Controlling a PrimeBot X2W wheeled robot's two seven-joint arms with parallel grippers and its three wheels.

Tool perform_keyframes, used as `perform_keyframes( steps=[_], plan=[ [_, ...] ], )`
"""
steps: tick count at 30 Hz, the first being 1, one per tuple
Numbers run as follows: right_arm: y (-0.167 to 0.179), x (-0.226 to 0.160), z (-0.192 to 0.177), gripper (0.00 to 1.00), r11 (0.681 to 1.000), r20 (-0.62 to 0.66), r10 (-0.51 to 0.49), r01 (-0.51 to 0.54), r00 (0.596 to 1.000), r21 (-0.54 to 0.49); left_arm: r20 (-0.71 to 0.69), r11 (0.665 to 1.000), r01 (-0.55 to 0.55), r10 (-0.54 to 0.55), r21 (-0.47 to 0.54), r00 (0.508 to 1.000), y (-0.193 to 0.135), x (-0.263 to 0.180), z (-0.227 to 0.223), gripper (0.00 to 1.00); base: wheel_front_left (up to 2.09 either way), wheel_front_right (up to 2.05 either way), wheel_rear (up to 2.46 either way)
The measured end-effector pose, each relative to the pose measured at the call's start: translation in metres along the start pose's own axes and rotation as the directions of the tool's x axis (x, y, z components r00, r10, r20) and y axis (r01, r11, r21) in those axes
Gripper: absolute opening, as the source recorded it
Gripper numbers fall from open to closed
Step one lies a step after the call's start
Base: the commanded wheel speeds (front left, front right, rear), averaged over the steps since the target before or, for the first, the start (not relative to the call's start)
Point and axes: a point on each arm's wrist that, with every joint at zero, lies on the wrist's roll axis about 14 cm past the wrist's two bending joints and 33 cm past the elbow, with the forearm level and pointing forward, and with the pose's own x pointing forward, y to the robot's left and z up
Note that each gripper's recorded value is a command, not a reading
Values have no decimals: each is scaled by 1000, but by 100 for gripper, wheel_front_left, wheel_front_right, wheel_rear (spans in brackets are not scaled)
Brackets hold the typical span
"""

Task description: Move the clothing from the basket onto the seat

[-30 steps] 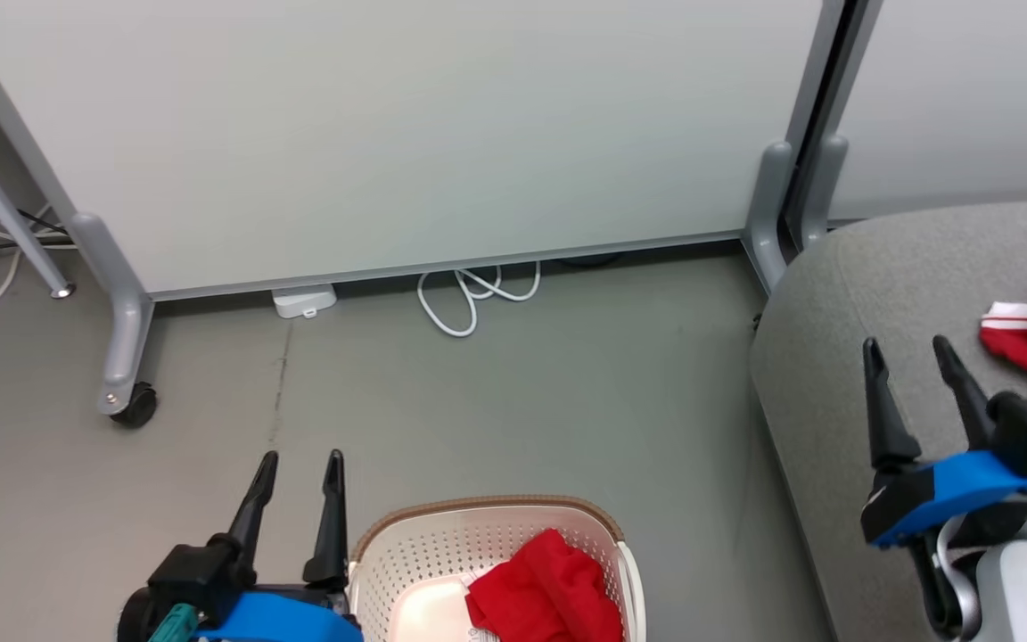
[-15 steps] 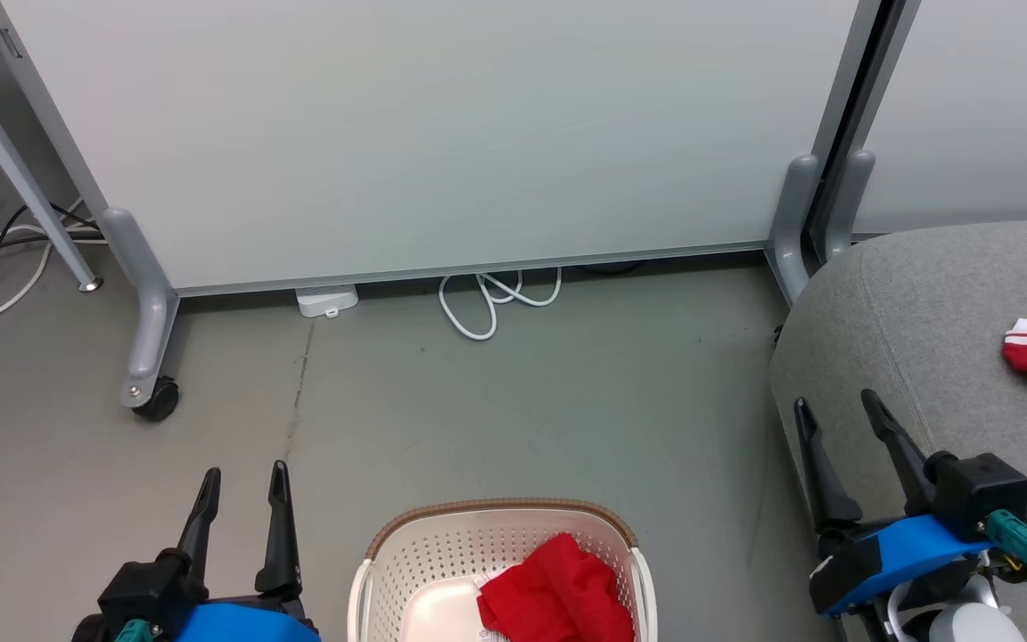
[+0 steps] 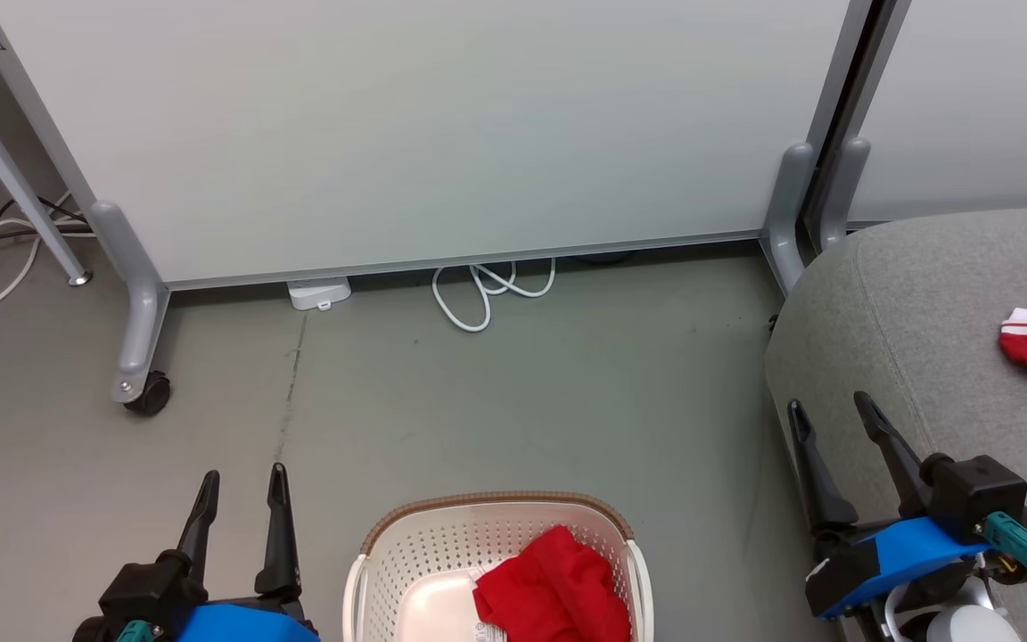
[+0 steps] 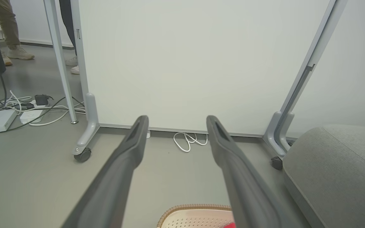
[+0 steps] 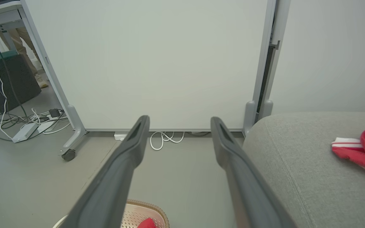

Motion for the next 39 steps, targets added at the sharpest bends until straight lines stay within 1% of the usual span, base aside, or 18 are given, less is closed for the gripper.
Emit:
perform_keyframes(
  steps=[8, 12, 20, 25, 28, 32, 39],
  plan=[
    [-2, 1, -6, 100, 1000, -14, -5, 6, 1000, 15, -19, 1000, 12, -12, -1, 1000, -4, 5, -6, 100, 0, 0, 0],
    [-3, 9, -4, 100, 1000, -4, -4, 4, 1000, 16, -42, 999, 32, -32, -3, 999, -10, 13, -13, 100, 0, 0, 0],
    [-15, 32, -15, 100, 1000, -17, -25, 25, 1000, 16, -136, 995, 97, -100, -25, 986, -32, 44, -47, 100, 0, 0, 0],
    [-22, 54, -28, 100, 999, -26, -32, 32, 999, 11, -212, 986, 161, -168, -46, 963, -52, 73, -79, 100, 0, 0, 0],
    [-29, 67, -41, 100, 999, -39, -39, 39, 998, 6, -272, 974, 218, -227, -64, 935, -68, 88, -106, 100, 0, 0, 0],
    [-37, 82, -62, 100, 999, -63, -47, 47, 997, -4, -363, 955, 281, -295, -92, 884, -87, 103, -149, 100, 0, 0, 0],
    [-51, 95, -98, 100, 998, -112, -65, 63, 992, -21, -509, 916, 368, -396, -160, 764, -116, 108, -227, 100, 0, 0, 0]
  ],
)
